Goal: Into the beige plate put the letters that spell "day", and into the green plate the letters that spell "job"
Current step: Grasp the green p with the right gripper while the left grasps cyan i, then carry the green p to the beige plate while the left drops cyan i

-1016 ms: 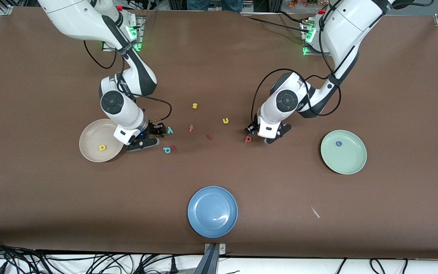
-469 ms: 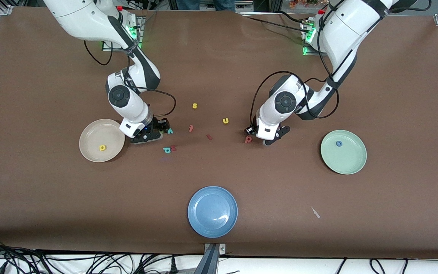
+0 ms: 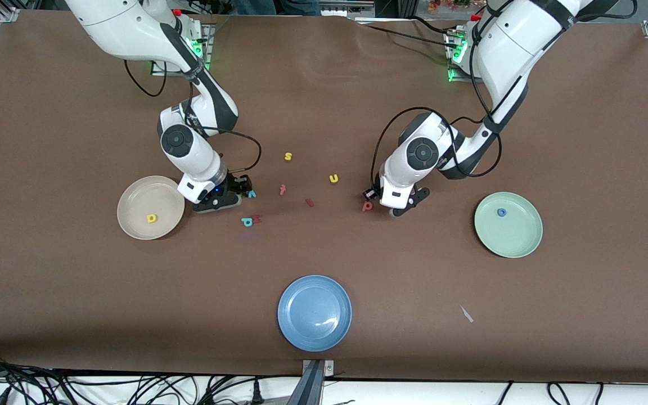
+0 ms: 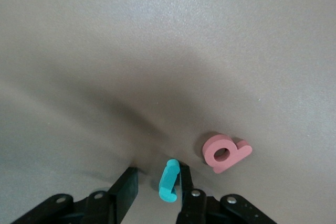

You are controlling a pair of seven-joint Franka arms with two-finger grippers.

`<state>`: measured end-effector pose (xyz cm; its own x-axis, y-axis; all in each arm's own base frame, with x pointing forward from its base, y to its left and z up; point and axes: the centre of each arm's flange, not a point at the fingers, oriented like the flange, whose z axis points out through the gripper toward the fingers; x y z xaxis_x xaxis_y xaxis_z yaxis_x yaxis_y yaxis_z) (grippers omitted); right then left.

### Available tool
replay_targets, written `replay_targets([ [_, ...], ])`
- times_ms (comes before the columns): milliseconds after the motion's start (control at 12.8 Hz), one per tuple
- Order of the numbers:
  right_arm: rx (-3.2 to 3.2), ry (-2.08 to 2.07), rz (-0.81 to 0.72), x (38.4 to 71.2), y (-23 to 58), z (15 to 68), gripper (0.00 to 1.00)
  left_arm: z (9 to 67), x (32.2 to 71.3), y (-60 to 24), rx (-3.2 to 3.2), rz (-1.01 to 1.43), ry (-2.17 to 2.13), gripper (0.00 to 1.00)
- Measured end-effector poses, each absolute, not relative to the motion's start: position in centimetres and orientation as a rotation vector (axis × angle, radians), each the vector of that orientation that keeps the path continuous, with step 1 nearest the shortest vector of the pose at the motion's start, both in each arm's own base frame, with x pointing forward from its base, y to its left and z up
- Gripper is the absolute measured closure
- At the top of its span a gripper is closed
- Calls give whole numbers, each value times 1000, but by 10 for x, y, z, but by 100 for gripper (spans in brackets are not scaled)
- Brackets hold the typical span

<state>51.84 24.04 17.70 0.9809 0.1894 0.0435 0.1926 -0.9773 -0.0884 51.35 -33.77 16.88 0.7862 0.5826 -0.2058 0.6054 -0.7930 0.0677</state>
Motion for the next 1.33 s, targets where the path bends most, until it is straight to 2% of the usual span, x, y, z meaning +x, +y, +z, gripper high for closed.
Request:
replay_targets([
  [156,-3034,-312,-72,518,241,174,26,170,515,-339,2842,-259,949,78],
  [547,-3029,-315,-98,517,240,172,28,171,514,-340,2842,-259,950,83],
  [625,-3028,-315,-107,516,239,171,31,172,515,-341,2841,-254,948,89],
  [859,-3022,-314,-133,511,237,166,36,172,515,-341,2844,-258,948,90],
  [938,-3020,-318,-136,509,238,166,41,175,518,-339,2851,-265,956,90],
  [1016,-3019,-318,-138,509,238,166,41,183,526,-333,2858,-265,968,90],
  [1094,-3018,-320,-138,508,239,167,45,200,539,-320,2872,-261,984,90],
  [1328,-3018,-319,-141,506,239,167,46,267,578,-248,2962,-280,978,90],
])
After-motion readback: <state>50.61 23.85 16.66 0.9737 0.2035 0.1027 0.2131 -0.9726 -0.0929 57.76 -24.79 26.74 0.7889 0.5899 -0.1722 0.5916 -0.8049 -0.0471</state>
